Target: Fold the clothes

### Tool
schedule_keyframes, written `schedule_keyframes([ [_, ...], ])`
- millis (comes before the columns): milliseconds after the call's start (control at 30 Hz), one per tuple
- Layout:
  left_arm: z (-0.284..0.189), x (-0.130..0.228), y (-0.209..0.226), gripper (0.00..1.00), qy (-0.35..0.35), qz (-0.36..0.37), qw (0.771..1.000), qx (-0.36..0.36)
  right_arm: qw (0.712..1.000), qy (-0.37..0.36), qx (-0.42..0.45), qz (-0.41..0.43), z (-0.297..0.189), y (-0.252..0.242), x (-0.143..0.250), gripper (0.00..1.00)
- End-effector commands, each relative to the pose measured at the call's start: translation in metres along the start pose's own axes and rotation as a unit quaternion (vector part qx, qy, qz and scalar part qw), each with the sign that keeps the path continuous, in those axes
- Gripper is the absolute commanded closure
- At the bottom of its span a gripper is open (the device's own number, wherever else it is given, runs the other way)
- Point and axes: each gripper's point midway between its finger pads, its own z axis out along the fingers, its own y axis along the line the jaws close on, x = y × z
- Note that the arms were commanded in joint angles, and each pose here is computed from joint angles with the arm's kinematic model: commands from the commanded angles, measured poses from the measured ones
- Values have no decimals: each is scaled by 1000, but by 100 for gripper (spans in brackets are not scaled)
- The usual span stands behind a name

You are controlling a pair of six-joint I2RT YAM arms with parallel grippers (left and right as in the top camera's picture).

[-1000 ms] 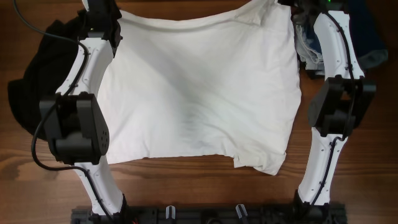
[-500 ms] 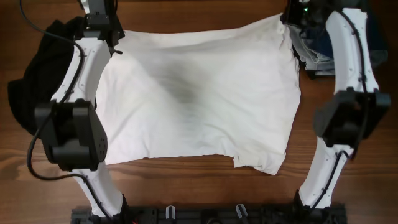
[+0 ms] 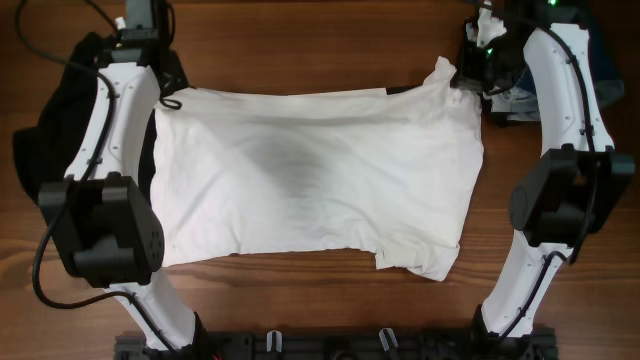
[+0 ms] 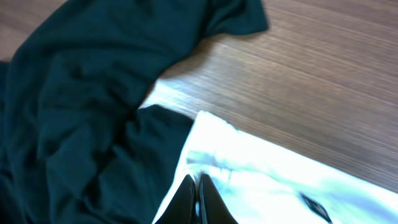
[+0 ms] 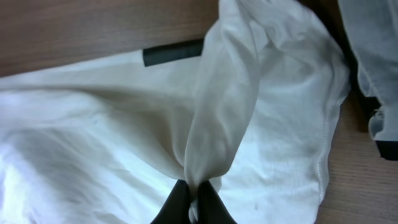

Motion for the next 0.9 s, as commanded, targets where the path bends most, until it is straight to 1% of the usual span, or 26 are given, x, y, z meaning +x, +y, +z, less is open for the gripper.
schedule_keyframes([
  [0,7,13,14,96,25,-12,1000,-9,1000,18,17,10,19,-21,9,96],
  [133,12,29,17,96,51,-3,999,-17,999,24,21,23,20,-35,13,96],
  [300,11,42,19,96,76,5,997,-19,999,28,22,39,16,-49,16,96],
  [633,7,62,9,96,121,10,992,17,998,45,23,46,14,-52,25,96],
  [867,3,77,5,96,155,14,987,33,995,67,53,54,12,-62,36,96],
])
